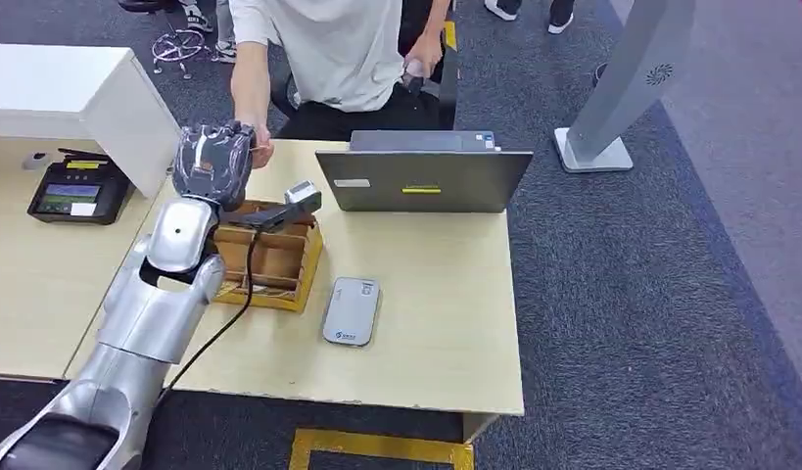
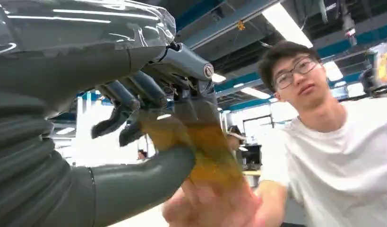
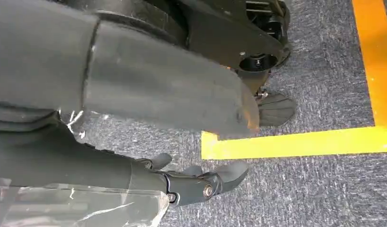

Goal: Pass the card to the sensor for recognition and then transmit it.

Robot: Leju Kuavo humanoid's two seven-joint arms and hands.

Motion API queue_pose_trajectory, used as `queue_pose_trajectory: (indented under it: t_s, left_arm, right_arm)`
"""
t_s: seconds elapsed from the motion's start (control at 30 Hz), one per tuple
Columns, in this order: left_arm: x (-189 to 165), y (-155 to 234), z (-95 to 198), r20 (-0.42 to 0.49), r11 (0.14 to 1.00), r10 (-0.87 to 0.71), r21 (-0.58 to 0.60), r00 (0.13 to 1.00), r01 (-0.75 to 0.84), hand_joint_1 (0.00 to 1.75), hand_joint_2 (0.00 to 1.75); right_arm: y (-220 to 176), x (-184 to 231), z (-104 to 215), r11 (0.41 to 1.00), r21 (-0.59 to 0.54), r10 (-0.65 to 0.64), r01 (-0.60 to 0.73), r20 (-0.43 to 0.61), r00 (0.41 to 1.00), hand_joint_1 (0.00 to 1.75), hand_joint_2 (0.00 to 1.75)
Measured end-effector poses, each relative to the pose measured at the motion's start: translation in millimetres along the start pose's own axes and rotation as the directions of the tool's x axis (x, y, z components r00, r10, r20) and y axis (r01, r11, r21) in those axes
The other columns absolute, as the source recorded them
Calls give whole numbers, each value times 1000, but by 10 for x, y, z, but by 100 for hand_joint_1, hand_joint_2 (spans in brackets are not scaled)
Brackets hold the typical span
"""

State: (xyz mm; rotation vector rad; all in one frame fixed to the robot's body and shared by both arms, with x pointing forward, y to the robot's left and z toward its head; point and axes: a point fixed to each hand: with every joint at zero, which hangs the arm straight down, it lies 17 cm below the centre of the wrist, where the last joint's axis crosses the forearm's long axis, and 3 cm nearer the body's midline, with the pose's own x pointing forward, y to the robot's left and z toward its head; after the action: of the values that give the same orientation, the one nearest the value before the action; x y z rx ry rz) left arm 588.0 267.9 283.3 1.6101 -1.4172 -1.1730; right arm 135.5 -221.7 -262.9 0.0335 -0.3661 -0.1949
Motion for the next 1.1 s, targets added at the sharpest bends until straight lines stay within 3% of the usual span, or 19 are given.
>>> queue_pose_trajectory:
  t_s: [0.13,0.3,0.5,1.1]
  left_arm:
    - [-329,101,-125,-107,999,-35,-2,994,35,0,175]
    - [-455,389,-321,-124,998,-44,49,991,51,0,175]
    - [-214,427,-332,-89,998,-29,57,996,34,0,175]
    - [-131,514,-340,-89,997,-6,80,996,14,0,175]
  right_arm:
    - [8,29,-5,1000,0,6,-6,4,1000,0,175]
    - [5,70,-14,1000,-4,9,-9,5,1000,0,175]
    - [12,128,-22,1000,-4,10,-9,15,1000,0,175]
    - [15,142,-23,1000,-2,16,-16,19,1000,0,175]
